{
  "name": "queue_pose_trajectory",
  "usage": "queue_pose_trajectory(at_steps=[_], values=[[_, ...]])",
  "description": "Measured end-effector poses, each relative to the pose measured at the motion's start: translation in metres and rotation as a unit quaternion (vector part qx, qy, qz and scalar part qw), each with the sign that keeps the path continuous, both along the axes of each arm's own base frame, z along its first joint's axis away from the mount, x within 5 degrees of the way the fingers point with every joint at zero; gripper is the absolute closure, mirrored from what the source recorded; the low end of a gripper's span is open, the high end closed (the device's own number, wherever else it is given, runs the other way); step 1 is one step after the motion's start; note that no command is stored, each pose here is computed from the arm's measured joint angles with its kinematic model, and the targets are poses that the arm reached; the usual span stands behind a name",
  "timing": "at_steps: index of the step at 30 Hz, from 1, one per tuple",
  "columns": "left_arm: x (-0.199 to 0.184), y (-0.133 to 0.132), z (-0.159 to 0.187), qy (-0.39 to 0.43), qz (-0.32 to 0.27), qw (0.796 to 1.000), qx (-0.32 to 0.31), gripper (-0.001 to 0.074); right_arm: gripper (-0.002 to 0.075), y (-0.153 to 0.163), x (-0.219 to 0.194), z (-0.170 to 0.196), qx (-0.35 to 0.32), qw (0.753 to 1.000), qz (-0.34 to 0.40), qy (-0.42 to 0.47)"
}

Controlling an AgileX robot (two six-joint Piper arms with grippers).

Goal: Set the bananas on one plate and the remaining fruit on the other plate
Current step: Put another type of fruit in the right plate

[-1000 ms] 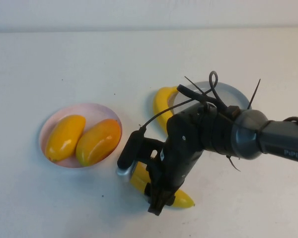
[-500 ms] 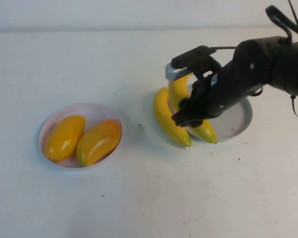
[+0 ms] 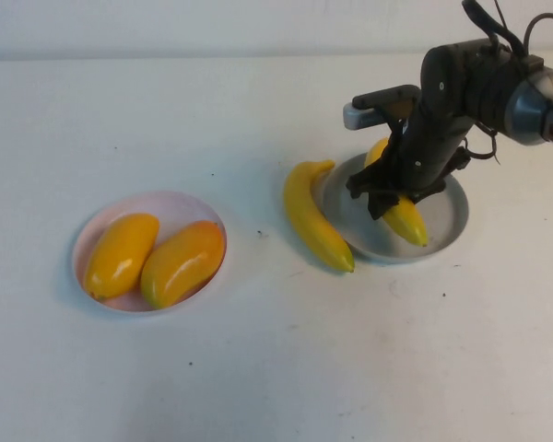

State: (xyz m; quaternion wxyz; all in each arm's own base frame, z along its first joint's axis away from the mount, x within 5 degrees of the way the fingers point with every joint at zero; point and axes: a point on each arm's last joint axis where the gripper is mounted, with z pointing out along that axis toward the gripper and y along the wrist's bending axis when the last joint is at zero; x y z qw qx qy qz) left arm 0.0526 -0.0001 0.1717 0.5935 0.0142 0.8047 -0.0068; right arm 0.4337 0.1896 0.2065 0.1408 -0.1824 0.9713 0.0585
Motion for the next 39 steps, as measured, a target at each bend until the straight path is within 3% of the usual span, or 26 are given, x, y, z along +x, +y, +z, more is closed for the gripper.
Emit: queue_pose_trajectory(at_steps=[8, 13, 20, 24, 28, 39], values=[[0.000, 0.000, 0.000, 0.000, 0.000, 1.000, 0.000, 0.0736, 0.0272, -0.008, 0.000, 0.000, -0.011, 1.000, -0.021, 0.017], [0.000, 0.000, 0.000, 0.000, 0.000, 1.000, 0.000, 0.0737, 0.0253, -0.005, -0.002, 0.002, -0.016, 1.000, -0.004, 0.018], [0.000, 0.000, 0.000, 0.000, 0.000, 1.000, 0.000, 0.0737, 0.0255, 0.053, -0.023, 0.037, 0.025, 0.980, 0.192, -0.051], [0.000, 0.000, 0.000, 0.000, 0.000, 1.000, 0.000, 0.0736, 0.0255, 0.078, -0.024, 0.036, 0.052, 0.964, 0.240, -0.105], [0.000, 0.000, 0.000, 0.000, 0.000, 1.000, 0.000, 0.0736, 0.0255, 0.083, -0.013, 0.023, 0.056, 0.961, 0.236, -0.134], [0.000, 0.000, 0.000, 0.000, 0.000, 1.000, 0.000, 0.0737, 0.0256, 0.080, -0.004, 0.001, 0.038, 0.974, 0.191, -0.115]])
